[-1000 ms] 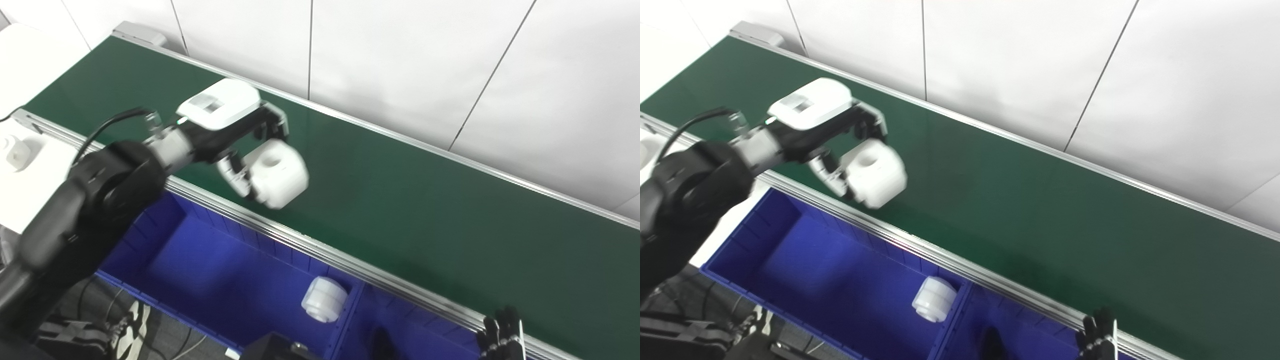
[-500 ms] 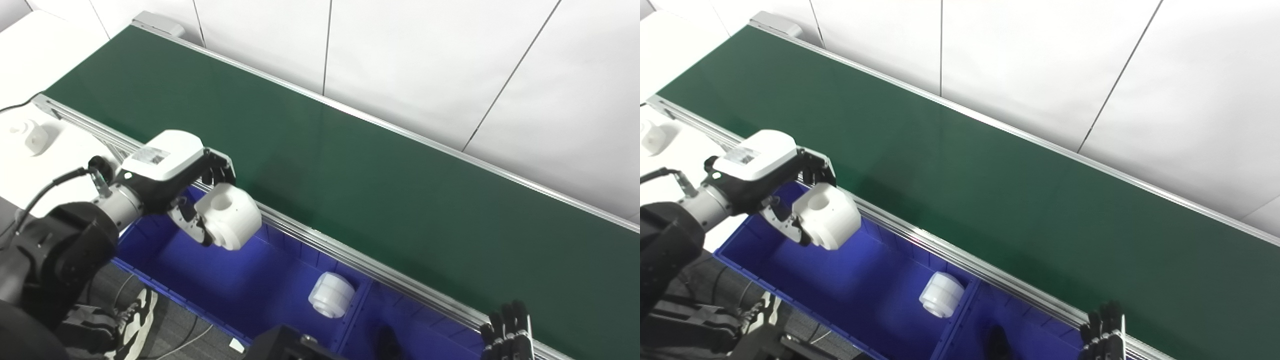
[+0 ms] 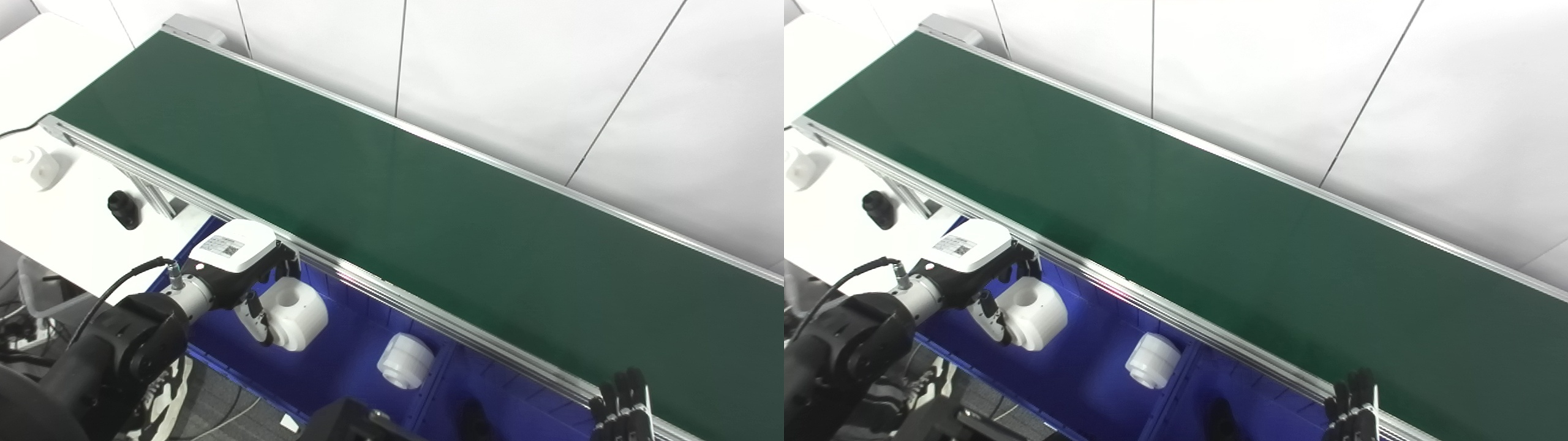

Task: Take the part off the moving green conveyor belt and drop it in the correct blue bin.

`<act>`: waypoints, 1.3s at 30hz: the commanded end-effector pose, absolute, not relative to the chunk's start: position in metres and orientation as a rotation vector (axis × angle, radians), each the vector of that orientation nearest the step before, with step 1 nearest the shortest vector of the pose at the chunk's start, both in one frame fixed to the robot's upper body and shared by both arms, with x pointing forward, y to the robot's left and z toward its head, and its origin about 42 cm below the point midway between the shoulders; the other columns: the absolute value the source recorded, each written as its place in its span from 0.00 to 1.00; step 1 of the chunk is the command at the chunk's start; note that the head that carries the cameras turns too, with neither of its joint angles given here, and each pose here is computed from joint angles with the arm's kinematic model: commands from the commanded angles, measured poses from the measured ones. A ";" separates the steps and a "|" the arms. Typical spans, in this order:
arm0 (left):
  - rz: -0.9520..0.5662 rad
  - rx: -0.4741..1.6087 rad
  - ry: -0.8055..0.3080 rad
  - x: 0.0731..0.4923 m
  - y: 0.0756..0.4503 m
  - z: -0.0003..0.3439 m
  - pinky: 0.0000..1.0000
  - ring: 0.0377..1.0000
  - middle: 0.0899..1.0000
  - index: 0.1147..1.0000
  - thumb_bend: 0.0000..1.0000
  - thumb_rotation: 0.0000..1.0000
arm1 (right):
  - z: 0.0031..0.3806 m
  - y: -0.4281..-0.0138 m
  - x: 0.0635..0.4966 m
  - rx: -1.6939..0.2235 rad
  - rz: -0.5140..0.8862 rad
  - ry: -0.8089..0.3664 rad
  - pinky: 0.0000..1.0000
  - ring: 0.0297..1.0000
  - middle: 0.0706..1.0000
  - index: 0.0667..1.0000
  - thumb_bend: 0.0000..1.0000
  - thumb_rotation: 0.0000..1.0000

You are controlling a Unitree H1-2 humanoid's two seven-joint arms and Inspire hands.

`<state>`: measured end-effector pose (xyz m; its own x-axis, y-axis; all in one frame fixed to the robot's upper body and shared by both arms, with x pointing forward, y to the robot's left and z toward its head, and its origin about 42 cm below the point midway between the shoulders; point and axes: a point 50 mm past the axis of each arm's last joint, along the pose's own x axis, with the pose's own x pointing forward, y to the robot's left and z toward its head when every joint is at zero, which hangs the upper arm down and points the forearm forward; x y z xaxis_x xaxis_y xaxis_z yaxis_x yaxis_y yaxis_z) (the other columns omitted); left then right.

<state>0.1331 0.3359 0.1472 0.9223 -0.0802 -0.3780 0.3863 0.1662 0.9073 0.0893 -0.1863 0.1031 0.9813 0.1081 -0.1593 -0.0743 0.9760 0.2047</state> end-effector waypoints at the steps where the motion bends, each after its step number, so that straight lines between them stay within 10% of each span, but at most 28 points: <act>1: -0.349 1.396 0.258 0.138 0.339 0.158 0.46 0.54 0.59 0.52 0.80 0.16 | 0.113 -0.186 0.090 0.203 0.099 0.120 1.00 1.00 1.00 1.00 0.95 1.00; 6: -0.453 1.401 0.352 0.136 0.339 0.165 0.81 0.86 0.87 0.82 1.00 0.55 | 0.115 -0.186 0.090 0.217 0.098 0.117 1.00 1.00 1.00 1.00 0.95 1.00; 10: -0.519 1.402 0.413 0.134 0.338 0.175 0.96 0.96 0.98 0.93 1.00 0.64 | 0.117 -0.185 0.089 0.217 0.097 0.118 1.00 1.00 1.00 1.00 0.96 1.00; 22: -0.525 1.266 0.323 0.130 0.325 0.201 0.99 0.99 1.00 1.00 1.00 0.63 | 0.121 -0.186 0.089 0.215 0.099 0.119 1.00 1.00 1.00 1.00 0.96 0.99; 28: -0.481 0.625 0.015 0.123 0.297 0.227 1.00 1.00 1.00 1.00 1.00 0.72 | 0.119 -0.177 0.089 0.203 0.095 0.112 0.99 0.99 1.00 1.00 0.95 0.99; 39: -0.192 0.023 -0.157 0.129 0.244 0.186 1.00 1.00 1.00 1.00 1.00 0.91 | 0.121 -0.120 0.092 0.163 0.044 0.107 0.93 0.93 0.97 1.00 0.98 0.98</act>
<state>0.1325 0.2350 0.1801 0.9740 -0.1986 0.1092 0.2002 0.9797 -0.0042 0.0896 -0.1420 0.1123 0.9858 0.0631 -0.1553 -0.0433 0.9908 0.1279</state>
